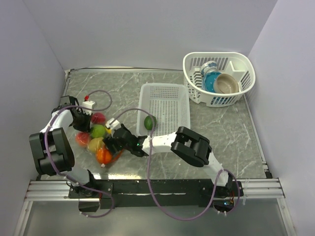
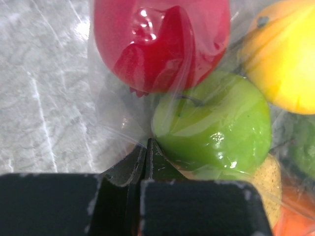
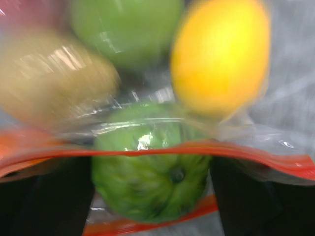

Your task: Open the zip-top bag and remove the fake food

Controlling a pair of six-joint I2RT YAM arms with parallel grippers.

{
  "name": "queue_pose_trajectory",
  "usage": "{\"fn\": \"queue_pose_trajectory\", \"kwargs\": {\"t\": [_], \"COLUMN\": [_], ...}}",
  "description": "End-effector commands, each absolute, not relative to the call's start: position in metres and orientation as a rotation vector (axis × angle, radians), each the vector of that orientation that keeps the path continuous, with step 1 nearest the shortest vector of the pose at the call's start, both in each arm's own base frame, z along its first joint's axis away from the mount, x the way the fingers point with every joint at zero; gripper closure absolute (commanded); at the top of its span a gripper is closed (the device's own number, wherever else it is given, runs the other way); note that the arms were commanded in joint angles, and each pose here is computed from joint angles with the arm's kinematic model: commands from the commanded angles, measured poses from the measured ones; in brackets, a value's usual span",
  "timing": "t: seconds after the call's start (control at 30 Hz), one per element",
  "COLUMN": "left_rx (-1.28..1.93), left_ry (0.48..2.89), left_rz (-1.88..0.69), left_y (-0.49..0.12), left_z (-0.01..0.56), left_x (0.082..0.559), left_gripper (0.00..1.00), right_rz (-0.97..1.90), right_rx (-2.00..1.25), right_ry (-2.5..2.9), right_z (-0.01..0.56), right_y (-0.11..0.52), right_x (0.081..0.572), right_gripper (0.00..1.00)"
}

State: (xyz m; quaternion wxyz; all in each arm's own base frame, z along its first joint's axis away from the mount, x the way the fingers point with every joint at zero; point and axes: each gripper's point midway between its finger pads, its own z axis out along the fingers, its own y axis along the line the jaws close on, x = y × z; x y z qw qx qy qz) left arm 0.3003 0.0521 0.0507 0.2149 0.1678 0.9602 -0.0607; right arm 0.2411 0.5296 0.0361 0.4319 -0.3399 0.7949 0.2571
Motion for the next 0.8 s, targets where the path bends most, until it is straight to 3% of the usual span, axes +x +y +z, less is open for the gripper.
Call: {"fn": "queue_pose_trajectory", "kwargs": {"t": [0.0,0.03,0.13,0.33,0.6,0.7,0.77], "left_rx": [0.481,0.481,0.481,0.445,0.254,0.245,0.254], "left_ry": [2.702,2.703,2.71,2.706,2.76,2.764,2.755], "left_rz": [-0.21,-0.204,-0.189,-0.079,0.128,0.12,0.117], "left_y": [0.043,0.043,0.045,0.058,0.092,0.092,0.091], "left_z": [0.05,0.05,0.05,0.048,0.034,0.032,0.035], "left_x": [0.279,0.278,0.276,0.281,0.301,0.303,0.302], "left_gripper": [0.98,0.98,0.99,0.99,0.99,0.99,0.99], "right_rz": [0.584,0.595,0.622,0.652,0.725,0.613,0.463], "right_rx": [-0.883,-0.873,-0.853,-0.801,-0.696,-0.59,-0.42], "right_ry": [2.034,2.017,1.975,1.882,1.794,1.781,1.8], "right_z": [0.016,0.024,0.042,0.099,0.171,0.184,0.188], "right_y": [0.506,0.507,0.507,0.491,0.429,0.392,0.356], "right_x": [0.227,0.229,0.229,0.222,0.202,0.219,0.253], "right_gripper": [0.24,0.35,0.47,0.59,0.65,0.66,0.76]}}
